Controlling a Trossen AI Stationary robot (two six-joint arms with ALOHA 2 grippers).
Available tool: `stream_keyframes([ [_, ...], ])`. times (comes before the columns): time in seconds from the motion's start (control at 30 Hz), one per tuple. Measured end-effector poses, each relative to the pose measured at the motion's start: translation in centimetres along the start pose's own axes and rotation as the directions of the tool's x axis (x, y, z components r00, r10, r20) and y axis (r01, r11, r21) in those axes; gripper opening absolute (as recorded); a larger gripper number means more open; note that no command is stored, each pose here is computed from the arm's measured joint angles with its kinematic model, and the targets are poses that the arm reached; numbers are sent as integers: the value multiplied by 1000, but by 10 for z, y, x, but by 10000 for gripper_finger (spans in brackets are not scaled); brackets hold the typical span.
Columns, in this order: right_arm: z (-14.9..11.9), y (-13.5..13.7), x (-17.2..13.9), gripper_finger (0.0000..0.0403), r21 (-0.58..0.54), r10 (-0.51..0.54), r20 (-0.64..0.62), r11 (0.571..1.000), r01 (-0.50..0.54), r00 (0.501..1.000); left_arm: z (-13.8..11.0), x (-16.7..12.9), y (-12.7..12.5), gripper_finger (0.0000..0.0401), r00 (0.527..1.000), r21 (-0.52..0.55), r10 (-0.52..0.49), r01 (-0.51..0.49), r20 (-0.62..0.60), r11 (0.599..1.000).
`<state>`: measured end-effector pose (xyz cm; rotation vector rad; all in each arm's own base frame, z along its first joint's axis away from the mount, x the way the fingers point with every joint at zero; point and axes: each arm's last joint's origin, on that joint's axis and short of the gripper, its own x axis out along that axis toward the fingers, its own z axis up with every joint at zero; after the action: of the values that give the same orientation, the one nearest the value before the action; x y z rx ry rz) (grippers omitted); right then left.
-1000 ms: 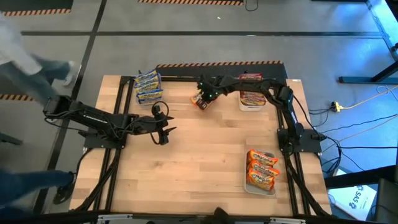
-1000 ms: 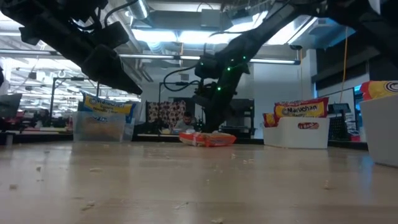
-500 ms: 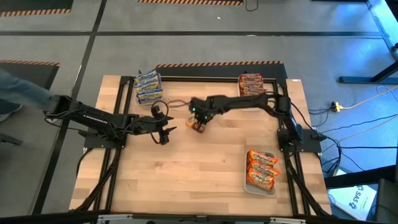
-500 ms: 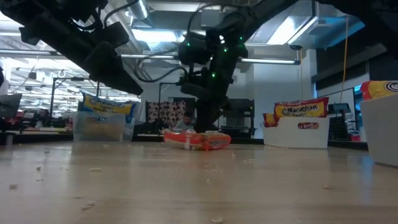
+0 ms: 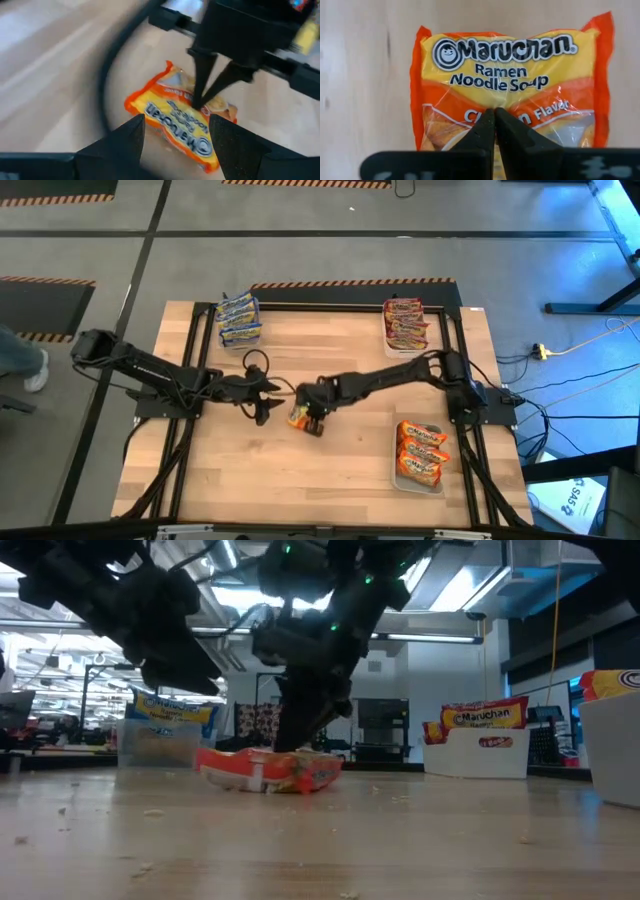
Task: Sort Maruchan noodles
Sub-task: Put the orange noodle pack into the gray bin
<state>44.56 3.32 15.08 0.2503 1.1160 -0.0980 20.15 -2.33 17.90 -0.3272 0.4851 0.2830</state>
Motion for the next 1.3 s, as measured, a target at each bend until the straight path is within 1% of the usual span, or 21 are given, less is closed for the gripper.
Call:
stream_keyframes([
  [0.07,-5,13,-7,17,-34,-14,2,999,14,1000,-2,-1,-4,215,1000,-37,-18,17,-6,999],
  [0.17,-12,31,-25,17,-80,-67,11,994,68,998,-4,-2,-7,217,999,-105,-39,37,-14,994],
  [0.23,-14,41,-45,17,-104,-115,44,987,119,992,-4,-2,-8,222,998,-160,-55,50,-23,986],
  [0.3,-19,49,-57,17,-116,-185,64,975,191,981,-4,-2,-8,233,997,-210,-65,57,-31,976],
  [0.37,-28,53,-58,17,-131,-266,45,954,270,963,-6,1,-8,248,997,-256,-62,48,-47,966],
  [0.47,-38,61,-58,17,-139,-337,58,930,341,940,-10,8,-8,273,996,-343,-55,27,-72,939],
  [0.53,-49,62,-53,17,-137,-380,51,914,383,924,-14,14,-6,286,994,-386,-42,1,-99,923],
  [0.63,-69,56,-41,17,-142,-444,4,887,440,896,-17,23,-4,294,992,-431,-49,-7,-118,902],
  [0.73,-87,44,-36,17,-110,-491,-19,867,486,871,-20,35,-2,294,988,-474,-77,4,-135,880],
  [0.8,-98,37,-34,17,-71,-500,-13,864,498,866,-22,42,0,291,986,-499,-83,1,-144,867],
  [0.83,-102,34,-34,17,-54,-498,1,866,497,867,-24,46,1,290,986,-512,-88,3,-142,859],
  [0.9,-108,32,-33,17,-15,-458,51,888,460,887,-26,53,3,289,985,-537,-88,-5,-147,844],
  [1.0,-113,32,-25,17,28,-347,118,938,347,930,-31,62,7,289,981,-564,-100,-11,-165,825],
  [1.07,-116,32,-17,17,43,-271,162,962,268,949,-35,67,8,289,978,-583,-110,-15,-178,812],
  [1.17,-116,34,-10,17,50,-177,239,984,170,955,-39,75,7,289,977,-606,-129,-1,-171,796],
  [1.3,-117,34,-7,17,57,-137,278,990,125,951,-40,86,3,289,974,-626,-165,31,-157,779],
])
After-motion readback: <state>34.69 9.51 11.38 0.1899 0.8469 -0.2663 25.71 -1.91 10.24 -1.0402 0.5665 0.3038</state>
